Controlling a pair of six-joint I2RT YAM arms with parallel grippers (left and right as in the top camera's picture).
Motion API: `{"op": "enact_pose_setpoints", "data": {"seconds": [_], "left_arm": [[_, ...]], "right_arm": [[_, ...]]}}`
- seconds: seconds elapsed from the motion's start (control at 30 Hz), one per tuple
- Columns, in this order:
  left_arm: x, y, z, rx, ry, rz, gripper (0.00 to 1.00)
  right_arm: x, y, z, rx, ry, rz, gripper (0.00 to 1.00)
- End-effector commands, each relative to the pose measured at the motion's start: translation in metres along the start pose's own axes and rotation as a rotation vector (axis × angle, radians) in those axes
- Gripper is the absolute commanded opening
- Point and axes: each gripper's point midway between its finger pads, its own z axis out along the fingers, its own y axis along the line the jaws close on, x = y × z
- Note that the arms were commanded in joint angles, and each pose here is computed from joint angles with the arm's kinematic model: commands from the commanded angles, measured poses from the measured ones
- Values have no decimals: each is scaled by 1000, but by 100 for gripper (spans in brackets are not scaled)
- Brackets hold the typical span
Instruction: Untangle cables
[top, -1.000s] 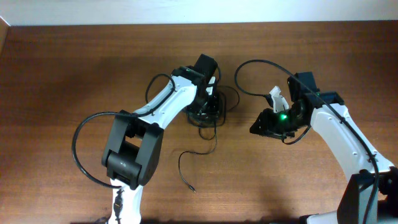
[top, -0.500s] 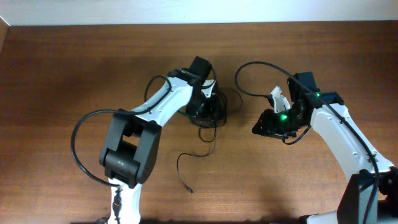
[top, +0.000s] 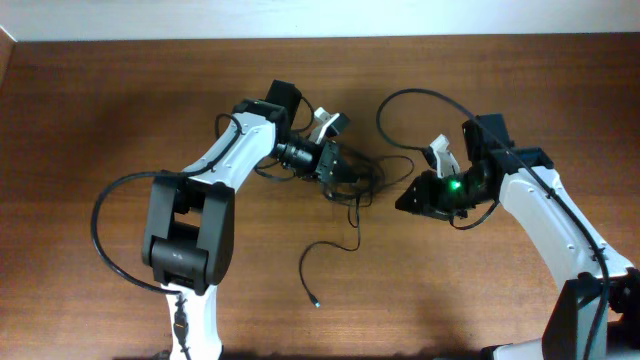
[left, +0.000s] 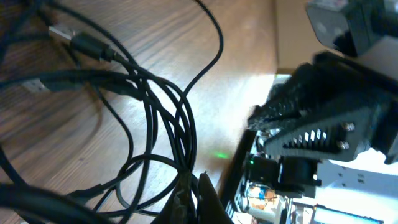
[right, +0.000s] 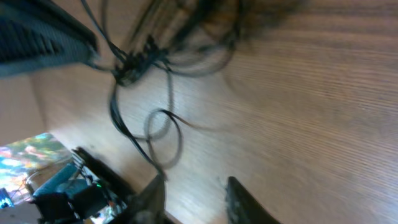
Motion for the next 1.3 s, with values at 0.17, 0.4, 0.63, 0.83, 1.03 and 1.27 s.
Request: {"op": "enact_pose_setpoints", "data": {"seconds": [0.17,0.4,0.63,0.83,1.03,1.27], "left_arm": [[-6,-22,-2,121,-24,142,0],[1,-6,12,-10,32,160,0],[17,22,36,-274,141,142,0],[30,29,57,-443,205,115,11],[35,37,55,-555,205,18,23],[26,7,32,-552,145,56,34]], "right_arm": [[-3,20,2,-124,0,7,8],[-2,3,4,-24,-2,28,4],[-10,-32,1,176,-49,24,4],[-13,-46,-2,261,-68,24,4],[-15,-46,-2,259,-75,20,4],[-20,-42,6,210,-84,130,4]]}}
